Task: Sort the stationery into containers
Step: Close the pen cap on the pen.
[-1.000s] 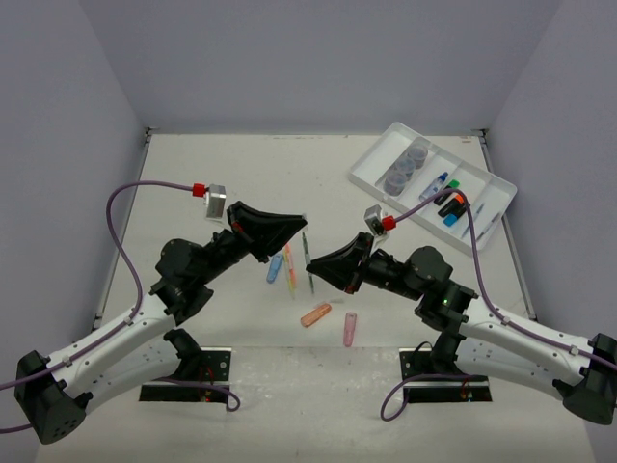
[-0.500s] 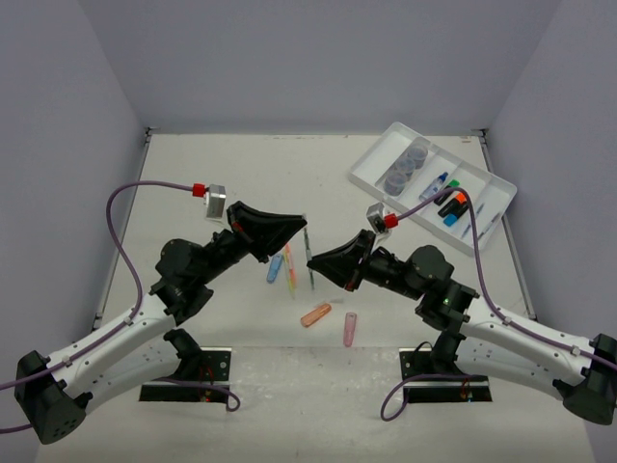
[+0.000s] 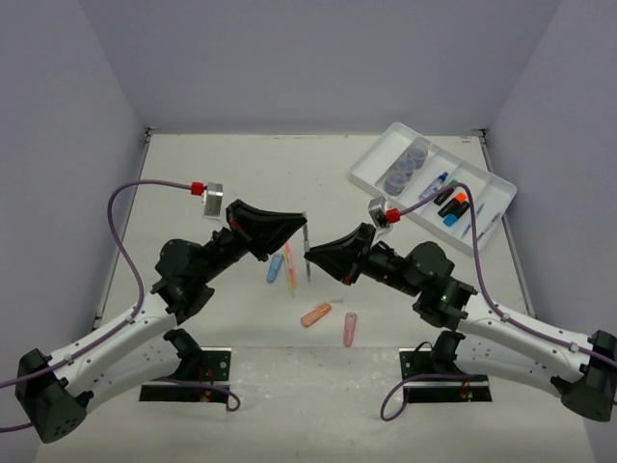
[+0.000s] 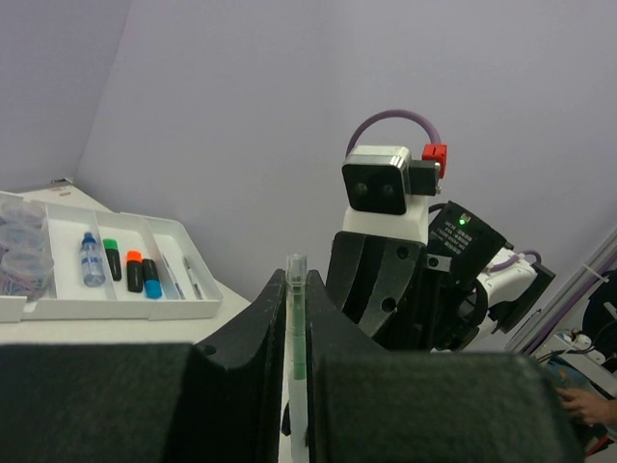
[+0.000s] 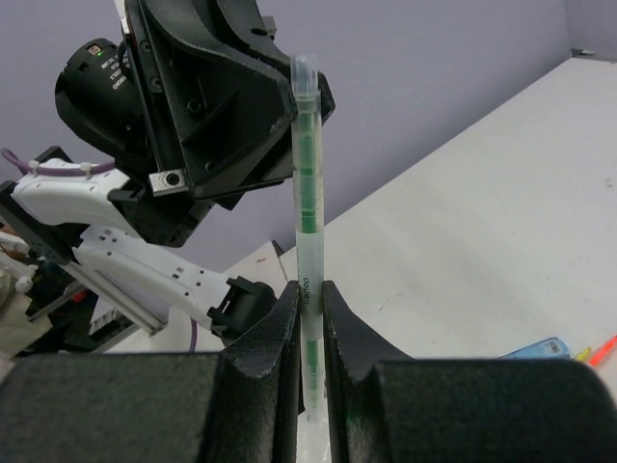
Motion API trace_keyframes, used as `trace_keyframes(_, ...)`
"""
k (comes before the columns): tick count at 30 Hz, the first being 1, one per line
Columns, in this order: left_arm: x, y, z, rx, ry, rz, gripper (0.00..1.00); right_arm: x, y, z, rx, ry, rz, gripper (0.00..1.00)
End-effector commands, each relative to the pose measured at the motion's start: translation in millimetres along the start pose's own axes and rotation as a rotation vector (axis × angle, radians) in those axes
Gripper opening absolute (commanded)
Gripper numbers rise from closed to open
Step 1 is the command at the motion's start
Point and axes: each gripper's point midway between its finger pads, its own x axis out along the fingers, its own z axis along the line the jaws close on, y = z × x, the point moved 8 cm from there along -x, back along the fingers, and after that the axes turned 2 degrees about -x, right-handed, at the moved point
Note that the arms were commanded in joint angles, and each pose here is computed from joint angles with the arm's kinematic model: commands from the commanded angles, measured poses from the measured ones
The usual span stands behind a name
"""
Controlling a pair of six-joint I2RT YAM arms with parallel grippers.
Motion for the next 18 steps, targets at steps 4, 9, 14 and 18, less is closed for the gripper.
trace_keyframes(4, -1, 5, 0, -0.009, 0.017, 0.012, 0.0, 21, -60, 22, -0.104, -0.047, -0.197, 0.0)
trace_keyframes(9, -1, 5, 4, 0.044, -0.012, 0.045, 0.11, 23, -55, 18, -0.16, -0.035, -0.158, 0.0)
trace_keyframes(14, -3, 3, 8, 0.092, -0.081, 0.078, 0.3, 19, -39, 13, -0.168, -0.042, -0.085, 0.0)
trace_keyframes(18, -4, 1, 9, 0.101, -0.1, 0.079, 0.27, 15, -33, 11, -0.159, -0.035, -0.067, 0.0)
